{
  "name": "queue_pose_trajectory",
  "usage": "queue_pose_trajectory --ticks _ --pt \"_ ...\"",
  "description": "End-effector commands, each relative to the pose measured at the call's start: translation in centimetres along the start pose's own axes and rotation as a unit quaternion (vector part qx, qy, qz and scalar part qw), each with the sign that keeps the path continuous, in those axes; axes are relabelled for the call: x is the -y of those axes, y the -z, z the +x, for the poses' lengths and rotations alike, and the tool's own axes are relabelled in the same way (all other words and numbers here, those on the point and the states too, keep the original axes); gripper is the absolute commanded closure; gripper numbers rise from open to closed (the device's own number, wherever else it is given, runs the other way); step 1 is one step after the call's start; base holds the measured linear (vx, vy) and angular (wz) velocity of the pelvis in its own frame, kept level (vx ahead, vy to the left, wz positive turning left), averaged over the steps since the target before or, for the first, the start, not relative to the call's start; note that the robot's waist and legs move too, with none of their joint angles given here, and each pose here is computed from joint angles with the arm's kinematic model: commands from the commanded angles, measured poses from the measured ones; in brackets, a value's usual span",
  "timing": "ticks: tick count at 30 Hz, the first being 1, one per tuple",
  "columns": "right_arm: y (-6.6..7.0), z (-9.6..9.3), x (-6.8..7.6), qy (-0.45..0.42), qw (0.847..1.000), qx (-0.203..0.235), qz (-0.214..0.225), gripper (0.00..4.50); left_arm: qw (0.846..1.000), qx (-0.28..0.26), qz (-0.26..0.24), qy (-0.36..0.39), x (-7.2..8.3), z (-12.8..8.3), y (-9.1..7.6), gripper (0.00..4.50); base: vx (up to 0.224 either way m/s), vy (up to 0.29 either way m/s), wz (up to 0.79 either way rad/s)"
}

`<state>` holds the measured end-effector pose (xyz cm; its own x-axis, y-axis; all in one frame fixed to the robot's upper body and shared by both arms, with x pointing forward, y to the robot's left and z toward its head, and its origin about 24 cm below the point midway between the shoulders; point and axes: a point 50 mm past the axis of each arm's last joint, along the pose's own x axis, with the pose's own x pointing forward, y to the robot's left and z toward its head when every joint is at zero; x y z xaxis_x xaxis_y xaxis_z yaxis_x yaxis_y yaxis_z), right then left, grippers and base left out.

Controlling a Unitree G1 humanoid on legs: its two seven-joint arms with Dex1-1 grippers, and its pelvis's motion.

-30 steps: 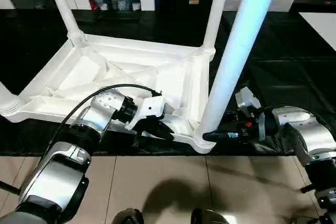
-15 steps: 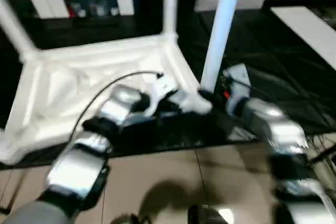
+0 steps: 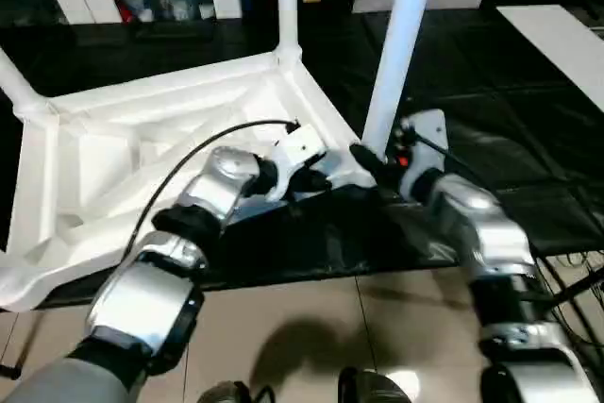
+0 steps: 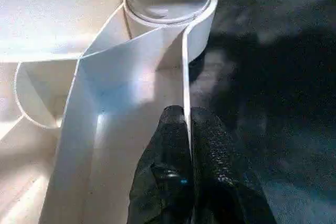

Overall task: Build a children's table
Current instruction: Rotate leg to tighten

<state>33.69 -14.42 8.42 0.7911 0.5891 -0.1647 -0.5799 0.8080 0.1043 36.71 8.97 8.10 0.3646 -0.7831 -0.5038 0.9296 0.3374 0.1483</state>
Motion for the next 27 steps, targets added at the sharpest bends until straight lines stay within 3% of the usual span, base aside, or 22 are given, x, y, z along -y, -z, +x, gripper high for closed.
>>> queue_pose_trajectory --ticks 1,3,4,8,11,16,17,21,23,27 --pt "-0.7 -0.8 -0.7 -0.093 0.995 0.013 -0.032 0.83 0.998 0.002 0.051 0.035 0.1 -0.7 -0.5 4.5 0.0 0.0 0.0" --pt "-0.5 -1.7 -0.4 -0.123 0.991 -0.001 -0.06 0.7 0.995 0.01 0.068 0.066 0.4 -1.0 -0.2 4.5 0.0 0.0 0.0" --pt "-0.4 -2.6 -0.1 -0.163 0.982 -0.022 -0.096 0.57 0.991 0.016 0.083 0.105 0.9 -1.4 0.0 4.5 0.0 0.0 0.0" --pt "-0.3 -3.5 0.3 -0.204 0.971 -0.045 -0.121 0.46 0.985 0.0 0.099 0.139 1.2 -1.9 0.5 4.5 0.0 0.0 0.0" --pt "-0.3 -4.3 0.3 -0.26 0.957 -0.06 -0.117 0.46 0.978 -0.009 0.11 0.178 1.6 -2.3 0.8 4.5 0.0 0.0 0.0" --pt "-0.1 -5.3 0.1 -0.34 0.931 -0.091 -0.1 0.85 0.965 -0.014 0.126 0.23 2.2 -2.9 1.0 4.5 0.0 0.0 0.0" --pt "-0.1 -5.4 0.0 -0.354 0.926 -0.093 -0.088 1.11 0.962 -0.014 0.13 0.239 2.3 -2.9 1.1 4.5 0.0 0.0 0.0" --pt "0.0 -5.5 -0.1 -0.371 0.92 -0.096 -0.08 1.27 0.961 -0.015 0.129 0.243 2.4 -3.1 1.1 4.5 0.0 0.0 0.0" --pt "0.0 -5.7 -0.3 -0.389 0.913 -0.1 -0.076 1.63 0.96 -0.015 0.128 0.248 2.5 -3.2 1.2 4.5 0.0 0.0 0.0" --pt "-0.1 -5.9 -0.4 -0.407 0.905 -0.106 -0.068 1.9 0.959 -0.015 0.127 0.254 2.6 -3.3 1.2 4.5 0.0 0.0 0.0"
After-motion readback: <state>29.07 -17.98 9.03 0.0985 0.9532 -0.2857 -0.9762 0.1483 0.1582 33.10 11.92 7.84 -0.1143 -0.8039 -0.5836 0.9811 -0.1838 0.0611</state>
